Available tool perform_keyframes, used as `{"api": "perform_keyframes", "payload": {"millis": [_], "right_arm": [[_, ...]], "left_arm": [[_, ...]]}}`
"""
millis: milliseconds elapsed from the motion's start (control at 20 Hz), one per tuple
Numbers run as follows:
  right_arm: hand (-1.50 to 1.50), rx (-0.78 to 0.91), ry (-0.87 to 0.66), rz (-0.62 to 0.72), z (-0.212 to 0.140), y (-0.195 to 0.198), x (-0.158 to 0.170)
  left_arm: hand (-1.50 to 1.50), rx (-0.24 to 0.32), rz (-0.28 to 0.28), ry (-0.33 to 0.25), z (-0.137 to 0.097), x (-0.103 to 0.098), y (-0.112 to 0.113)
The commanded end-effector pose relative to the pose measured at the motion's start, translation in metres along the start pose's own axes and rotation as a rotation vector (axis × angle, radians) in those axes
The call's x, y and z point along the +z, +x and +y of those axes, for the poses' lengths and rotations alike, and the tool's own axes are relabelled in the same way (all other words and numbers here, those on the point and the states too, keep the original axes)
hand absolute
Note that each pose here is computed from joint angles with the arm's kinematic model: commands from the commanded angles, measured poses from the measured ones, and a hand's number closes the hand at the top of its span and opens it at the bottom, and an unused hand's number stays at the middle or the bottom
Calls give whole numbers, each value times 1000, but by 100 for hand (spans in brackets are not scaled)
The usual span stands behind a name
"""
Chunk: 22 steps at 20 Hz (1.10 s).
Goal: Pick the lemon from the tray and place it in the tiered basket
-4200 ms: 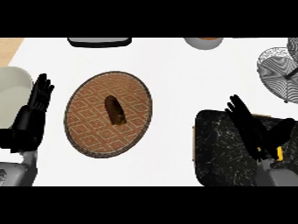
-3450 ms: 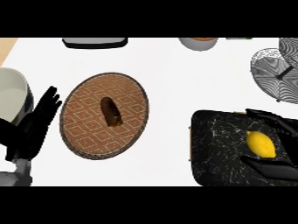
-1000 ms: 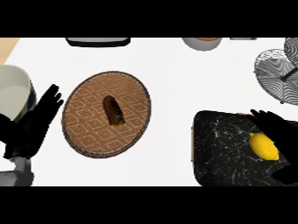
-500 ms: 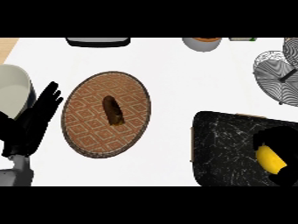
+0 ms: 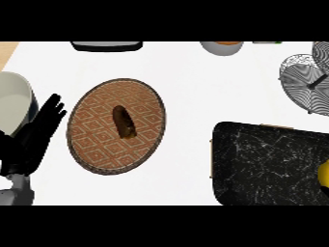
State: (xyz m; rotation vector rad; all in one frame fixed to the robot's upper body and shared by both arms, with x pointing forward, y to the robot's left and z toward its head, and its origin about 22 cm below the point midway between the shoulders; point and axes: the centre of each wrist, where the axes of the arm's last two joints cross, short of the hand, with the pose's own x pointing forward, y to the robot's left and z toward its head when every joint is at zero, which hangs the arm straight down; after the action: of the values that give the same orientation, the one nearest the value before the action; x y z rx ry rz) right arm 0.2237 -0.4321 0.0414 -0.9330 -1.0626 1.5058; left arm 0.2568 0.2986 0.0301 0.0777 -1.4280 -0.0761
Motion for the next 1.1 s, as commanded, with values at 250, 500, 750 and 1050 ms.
{"api": "perform_keyframes", "payload": {"millis": [250,500,750,1050], "right_arm": [[150,-157,-246,372,-42,-134,81],[150,-379,-580,265,-55,-156,91],[150,-552,-779,119,-83,-180,113],[150,-608,-757,46,-131,-201,142]], "left_arm": [[0,12,-2,-4,-6,2,-2],[0,5,15,-6,-2,-1,-1],[0,-4,23,-28,-12,-1,3],[0,-20,-2,-53,-12,-6,13]]}}
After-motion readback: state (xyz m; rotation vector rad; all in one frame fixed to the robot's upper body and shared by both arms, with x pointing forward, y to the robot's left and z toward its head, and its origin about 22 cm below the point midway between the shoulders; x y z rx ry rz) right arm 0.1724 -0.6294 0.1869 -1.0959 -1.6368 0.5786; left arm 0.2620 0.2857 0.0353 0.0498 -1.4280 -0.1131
